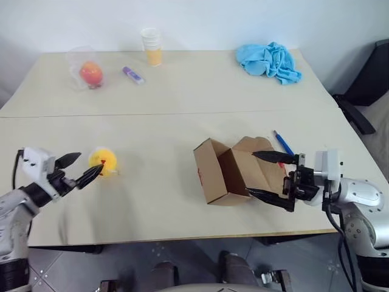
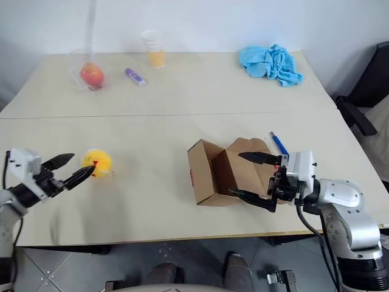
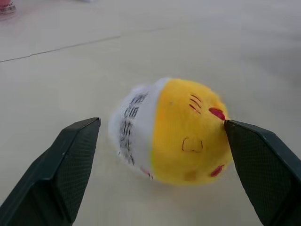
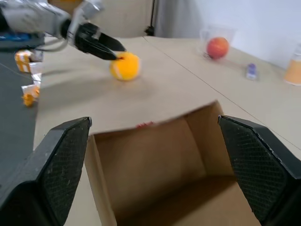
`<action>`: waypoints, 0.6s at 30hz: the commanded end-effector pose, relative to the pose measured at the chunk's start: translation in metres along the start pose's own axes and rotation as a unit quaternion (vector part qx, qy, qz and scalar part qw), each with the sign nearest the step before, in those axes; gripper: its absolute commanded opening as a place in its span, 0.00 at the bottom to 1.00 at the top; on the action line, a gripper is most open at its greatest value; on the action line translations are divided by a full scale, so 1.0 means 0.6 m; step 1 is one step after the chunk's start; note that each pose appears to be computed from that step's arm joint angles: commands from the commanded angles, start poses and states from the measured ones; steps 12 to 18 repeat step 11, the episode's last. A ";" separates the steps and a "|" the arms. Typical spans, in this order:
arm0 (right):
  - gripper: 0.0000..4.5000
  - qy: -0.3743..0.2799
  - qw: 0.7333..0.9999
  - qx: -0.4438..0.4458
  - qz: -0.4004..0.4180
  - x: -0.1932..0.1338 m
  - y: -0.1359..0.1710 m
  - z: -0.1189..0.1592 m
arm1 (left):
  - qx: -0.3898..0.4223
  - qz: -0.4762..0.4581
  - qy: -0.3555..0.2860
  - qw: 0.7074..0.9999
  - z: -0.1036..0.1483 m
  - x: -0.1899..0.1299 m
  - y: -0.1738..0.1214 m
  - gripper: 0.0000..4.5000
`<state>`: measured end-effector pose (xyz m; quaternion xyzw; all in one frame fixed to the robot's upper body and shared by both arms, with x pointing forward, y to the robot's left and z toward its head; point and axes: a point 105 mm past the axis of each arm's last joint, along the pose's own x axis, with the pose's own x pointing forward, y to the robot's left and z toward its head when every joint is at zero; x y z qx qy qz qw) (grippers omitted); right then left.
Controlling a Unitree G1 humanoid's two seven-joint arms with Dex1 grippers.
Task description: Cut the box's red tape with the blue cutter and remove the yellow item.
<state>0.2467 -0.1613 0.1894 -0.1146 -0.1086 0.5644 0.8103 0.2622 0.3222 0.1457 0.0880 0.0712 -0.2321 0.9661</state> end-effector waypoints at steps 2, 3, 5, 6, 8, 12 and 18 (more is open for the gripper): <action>1.00 0.015 0.999 -0.033 -0.005 -0.028 0.002 0.018 | 0.039 -0.014 0.039 0.998 -0.006 -0.068 -0.007 0.99; 1.00 0.026 0.999 -0.036 -0.005 -0.034 0.002 0.015 | 0.043 -0.012 0.047 0.998 -0.013 -0.079 -0.010 0.99; 1.00 0.039 0.998 -0.040 -0.009 -0.040 0.000 0.013 | 0.049 0.001 0.062 0.997 -0.025 -0.095 -0.011 0.99; 1.00 0.038 0.998 -0.039 -0.014 -0.041 -0.003 0.013 | 0.047 0.006 0.061 0.997 -0.029 -0.098 -0.011 0.99; 1.00 0.042 0.998 -0.042 -0.023 -0.043 -0.006 0.013 | 0.035 0.022 0.052 0.998 -0.034 -0.103 -0.013 0.99; 1.00 0.047 0.997 -0.047 -0.033 -0.043 -0.009 0.013 | 0.019 0.027 0.035 0.999 -0.036 -0.102 -0.029 0.99; 1.00 0.047 0.997 -0.047 -0.033 -0.043 -0.009 0.013 | 0.019 0.027 0.035 0.999 -0.036 -0.102 -0.029 0.99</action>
